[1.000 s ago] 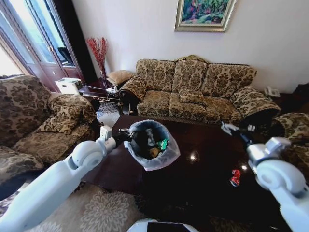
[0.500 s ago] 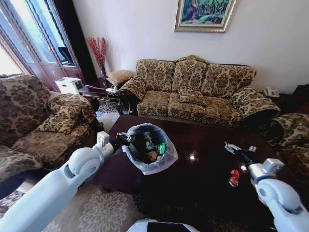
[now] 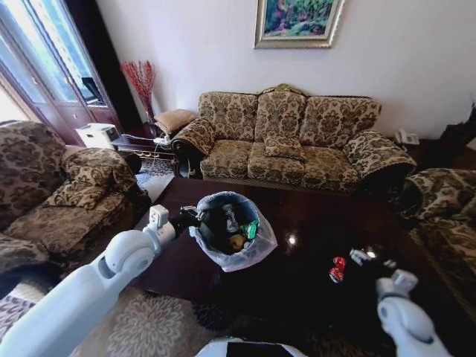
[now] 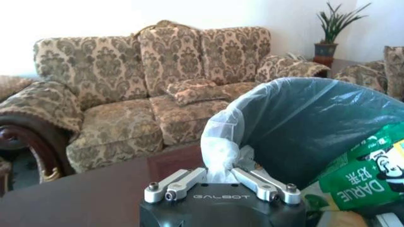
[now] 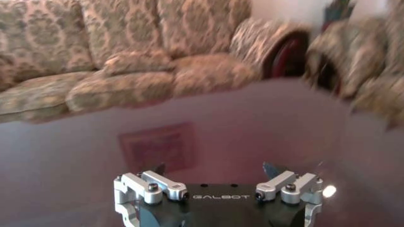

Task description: Move to the front of the table and place the trash on the table into the trash bin.

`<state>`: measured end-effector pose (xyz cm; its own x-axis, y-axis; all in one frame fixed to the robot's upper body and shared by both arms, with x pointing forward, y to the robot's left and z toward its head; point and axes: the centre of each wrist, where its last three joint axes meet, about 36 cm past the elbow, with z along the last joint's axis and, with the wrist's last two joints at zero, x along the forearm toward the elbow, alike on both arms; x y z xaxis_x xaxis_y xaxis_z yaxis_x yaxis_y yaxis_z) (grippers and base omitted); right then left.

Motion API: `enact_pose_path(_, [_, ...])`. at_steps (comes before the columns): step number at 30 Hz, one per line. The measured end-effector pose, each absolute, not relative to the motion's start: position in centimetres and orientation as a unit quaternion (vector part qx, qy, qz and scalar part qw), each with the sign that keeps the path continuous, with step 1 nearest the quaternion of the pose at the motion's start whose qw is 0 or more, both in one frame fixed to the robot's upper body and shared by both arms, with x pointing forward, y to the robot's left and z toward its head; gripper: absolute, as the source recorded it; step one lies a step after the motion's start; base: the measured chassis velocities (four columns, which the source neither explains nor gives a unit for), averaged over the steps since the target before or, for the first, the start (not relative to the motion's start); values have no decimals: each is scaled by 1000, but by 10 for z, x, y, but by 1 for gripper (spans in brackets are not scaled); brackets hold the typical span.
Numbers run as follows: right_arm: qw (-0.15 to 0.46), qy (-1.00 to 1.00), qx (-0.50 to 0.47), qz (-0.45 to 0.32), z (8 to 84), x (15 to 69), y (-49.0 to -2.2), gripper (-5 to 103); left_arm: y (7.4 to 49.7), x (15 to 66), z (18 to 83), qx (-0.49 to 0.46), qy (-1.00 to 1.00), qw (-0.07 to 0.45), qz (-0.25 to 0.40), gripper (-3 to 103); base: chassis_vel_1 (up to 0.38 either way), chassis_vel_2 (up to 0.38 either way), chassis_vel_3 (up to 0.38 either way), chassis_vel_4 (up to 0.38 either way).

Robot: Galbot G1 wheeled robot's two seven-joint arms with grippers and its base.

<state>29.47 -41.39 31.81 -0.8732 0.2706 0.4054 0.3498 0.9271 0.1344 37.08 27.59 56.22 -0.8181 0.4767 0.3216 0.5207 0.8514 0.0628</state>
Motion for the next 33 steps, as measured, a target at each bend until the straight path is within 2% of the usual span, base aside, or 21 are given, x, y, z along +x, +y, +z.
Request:
enact_pose_path(8, [216,-948,-186,-142,297,293,-393,100,273,372,563,-267,-949,147,-76,2,43,39,-10,-20])
enact_pose_path(15, [218,-943,-211,-137,300,287,-405,100,274,374,560,-264,-950,152,-74,2,0,0,0,0])
enact_pose_path(23, [235,-941,-184,-156,286,290,-427,101,275,375,562,-263,-950,149,-78,2,0,0,0,0])
enact_pose_path(25, [245,-938,-188,-160,279,288,-430,98,275,375,562,-263,-950,149,-80,2,0,0,0,0])
enact_pose_path(26, [249,-936,-188,-163,275,286,-430,90,276,375,563,-263,-950,149,-80,2,0,0,0,0])
enact_pose_path(28, [251,-935,-187,-165,273,285,-431,90,276,375,563,-263,-950,148,-80,2,0,0,0,0])
enact_pose_path(31, [255,-934,-183,-170,269,282,-431,73,277,375,564,-262,-950,148,-81,2,0,0,0,0])
enact_pose_path(32, [255,-934,-183,-170,269,282,-431,73,277,375,564,-262,-950,148,-81,2,0,0,0,0])
enact_pose_path(33, [257,-934,-180,-172,269,282,-430,68,277,374,565,-263,-950,147,-81,2,0,0,0,0])
